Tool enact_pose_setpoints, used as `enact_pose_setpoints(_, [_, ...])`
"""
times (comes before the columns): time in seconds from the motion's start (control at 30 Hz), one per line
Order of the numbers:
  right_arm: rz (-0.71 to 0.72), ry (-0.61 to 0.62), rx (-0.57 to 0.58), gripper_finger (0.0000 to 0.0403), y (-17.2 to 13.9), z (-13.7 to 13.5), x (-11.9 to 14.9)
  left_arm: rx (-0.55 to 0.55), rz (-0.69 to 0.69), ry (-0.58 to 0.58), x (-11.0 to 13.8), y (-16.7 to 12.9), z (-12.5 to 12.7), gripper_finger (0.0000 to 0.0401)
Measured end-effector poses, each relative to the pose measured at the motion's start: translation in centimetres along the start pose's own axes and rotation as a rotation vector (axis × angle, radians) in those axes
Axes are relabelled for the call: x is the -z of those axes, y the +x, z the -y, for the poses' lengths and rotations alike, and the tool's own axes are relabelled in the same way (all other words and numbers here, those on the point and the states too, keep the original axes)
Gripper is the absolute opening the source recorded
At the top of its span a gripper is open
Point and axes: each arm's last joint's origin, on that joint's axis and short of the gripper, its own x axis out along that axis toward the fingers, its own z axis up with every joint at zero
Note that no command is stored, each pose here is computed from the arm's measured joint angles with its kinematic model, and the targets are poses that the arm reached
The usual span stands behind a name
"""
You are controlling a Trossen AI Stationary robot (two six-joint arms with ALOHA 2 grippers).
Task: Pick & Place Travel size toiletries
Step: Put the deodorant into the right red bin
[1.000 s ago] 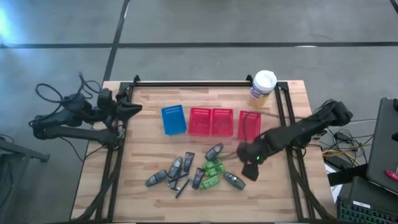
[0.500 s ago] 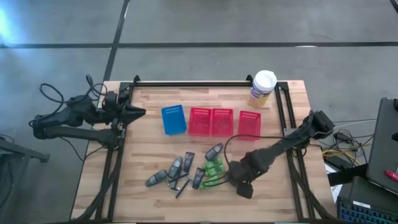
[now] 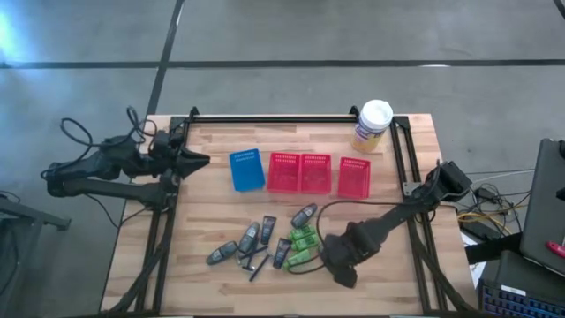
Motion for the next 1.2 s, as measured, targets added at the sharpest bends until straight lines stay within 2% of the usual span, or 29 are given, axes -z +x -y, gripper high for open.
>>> enact_pose_setpoints(0.37, [0.137, 0.049, 0.082, 0.0352, 0.6, -0.2, -0.2, -0.02, -0.04, 0.026, 0.4, 1.0, 0.0, 0.006])
enact_pose_setpoints(0.9, [0.113, 0.026, 0.118, 0.0356, 3.4, -0.7, -0.8, -0.028, -0.064, 0.097, 0.6, 1.4, -0.1, 0.006])
enact_pose_setpoints(1.2, [0.069, 0.087, 0.175, 0.0363, 6.1, -0.8, -1.1, -0.03, -0.067, 0.107, 0.6, 1.4, -0.1, 0.006])
